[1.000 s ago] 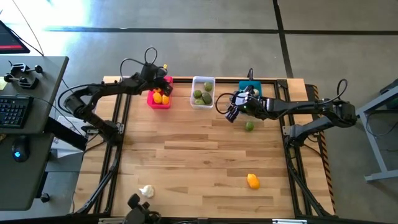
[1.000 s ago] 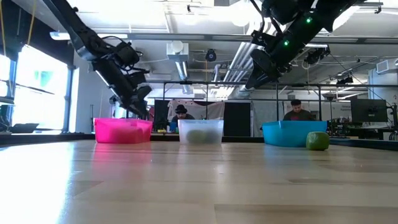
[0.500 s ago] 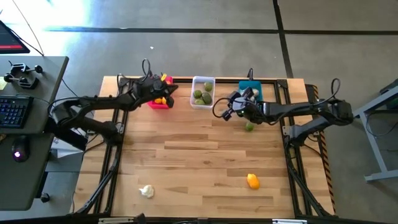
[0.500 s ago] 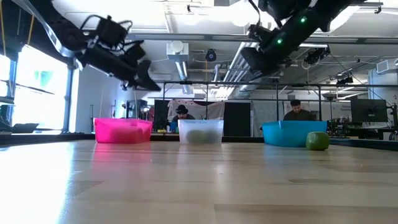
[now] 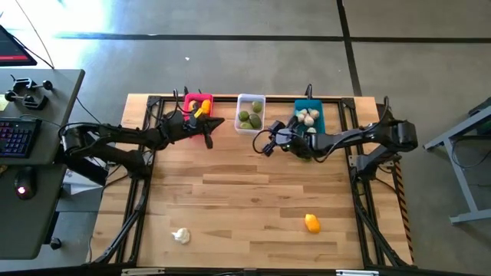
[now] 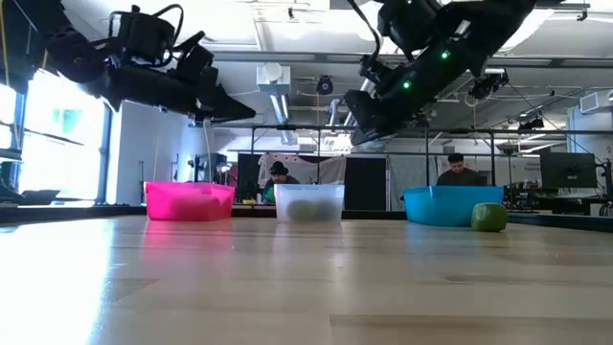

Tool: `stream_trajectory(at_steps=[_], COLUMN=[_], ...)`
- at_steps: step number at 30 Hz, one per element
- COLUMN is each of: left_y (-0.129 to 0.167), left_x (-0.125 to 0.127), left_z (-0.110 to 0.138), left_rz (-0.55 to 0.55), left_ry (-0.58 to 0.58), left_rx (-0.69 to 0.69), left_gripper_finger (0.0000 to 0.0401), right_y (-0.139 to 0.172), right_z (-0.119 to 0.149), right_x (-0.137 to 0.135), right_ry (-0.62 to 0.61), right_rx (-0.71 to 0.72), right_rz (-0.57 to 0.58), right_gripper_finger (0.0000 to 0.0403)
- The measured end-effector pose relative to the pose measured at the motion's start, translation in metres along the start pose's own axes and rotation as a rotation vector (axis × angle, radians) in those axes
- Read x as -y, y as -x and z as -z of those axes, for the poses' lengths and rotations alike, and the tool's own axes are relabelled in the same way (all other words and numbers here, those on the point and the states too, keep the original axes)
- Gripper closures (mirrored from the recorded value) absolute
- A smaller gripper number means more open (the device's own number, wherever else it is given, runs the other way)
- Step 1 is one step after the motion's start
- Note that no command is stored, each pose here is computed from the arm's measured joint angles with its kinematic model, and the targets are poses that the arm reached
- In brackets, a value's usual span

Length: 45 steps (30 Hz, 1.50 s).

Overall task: Sort produce into baskets
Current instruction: Put the lime into the transparent bin

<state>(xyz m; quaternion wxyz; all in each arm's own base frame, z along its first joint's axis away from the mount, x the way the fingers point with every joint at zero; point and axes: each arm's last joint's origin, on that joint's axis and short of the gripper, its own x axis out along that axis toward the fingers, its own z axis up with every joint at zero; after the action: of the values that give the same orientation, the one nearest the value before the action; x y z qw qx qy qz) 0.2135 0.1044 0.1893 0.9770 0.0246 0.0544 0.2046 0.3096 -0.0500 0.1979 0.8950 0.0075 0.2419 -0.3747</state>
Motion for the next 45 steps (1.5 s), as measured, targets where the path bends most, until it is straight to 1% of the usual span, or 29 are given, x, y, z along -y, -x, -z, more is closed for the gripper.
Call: stream_trajectory(at_steps=[2,5,8,12,14,17,20,22,28,31,34,38,41,45], left_y=[0.002,0.007,0.009,0.009,0.009,0.009,0.009,0.009,0.009,0.009,0.009,0.009,0.009,0.009], left_x=[0.001,0.001,0.002,0.002,0.002,0.002,0.001,0.001,0.002,0.002,0.002,0.002,0.003,0.004], left_z=[0.003,0.007,0.008,0.008,0.008,0.008,0.008,0.008,0.009,0.01,0.011,0.012,0.012,0.014], left_rz=[0.001,-0.003,-0.005,-0.005,-0.005,-0.004,-0.005,-0.005,-0.005,-0.003,-0.002,0.006,0.039,0.085], left_ry=[-0.014,-0.01,-0.011,-0.011,-0.01,-0.01,-0.007,-0.007,-0.025,-0.026,-0.025,-0.034,-0.038,-0.076], left_rx=[0.004,0.027,0.049,0.05,0.05,0.049,0.048,0.048,0.046,0.034,0.023,0.013,0.018,0.001], left_gripper_finger=[0.0401,0.0401,0.0401,0.0401,0.0401,0.0401,0.0401,0.0401,0.0401,0.0401,0.0401,0.0401,0.0401,0.0401], right_y=[-0.001,0.0,0.005,0.015,0.022,0.031,0.042,0.049,0.067,0.077,0.086,0.098,0.105,0.113], right_z=[0.005,0.023,0.039,0.054,0.055,0.055,0.051,0.049,0.049,0.05,0.05,0.043,0.037,0.033], right_x=[0.0,0.004,0.01,0.012,0.012,0.01,0.011,0.013,0.027,0.033,0.036,0.037,0.036,0.033], right_ry=[-0.042,-0.114,-0.165,-0.174,-0.17,-0.141,-0.114,-0.109,-0.066,-0.064,-0.038,-0.007,0.011,0.014], right_rx=[0.055,0.148,0.221,0.249,0.252,0.238,0.211,0.183,0.089,0.052,-0.063,-0.217,-0.287,-0.335], right_rz=[-0.04,-0.125,-0.157,-0.194,-0.211,-0.272,-0.368,-0.408,-0.398,-0.417,-0.41,-0.383,-0.375,-0.391], right_gripper_finger=[0.0402,0.0402,0.0403,0.0403,0.0403,0.0403,0.0403,0.0402,0.0402,0.0402,0.0402,0.0401,0.0386,0.0338])
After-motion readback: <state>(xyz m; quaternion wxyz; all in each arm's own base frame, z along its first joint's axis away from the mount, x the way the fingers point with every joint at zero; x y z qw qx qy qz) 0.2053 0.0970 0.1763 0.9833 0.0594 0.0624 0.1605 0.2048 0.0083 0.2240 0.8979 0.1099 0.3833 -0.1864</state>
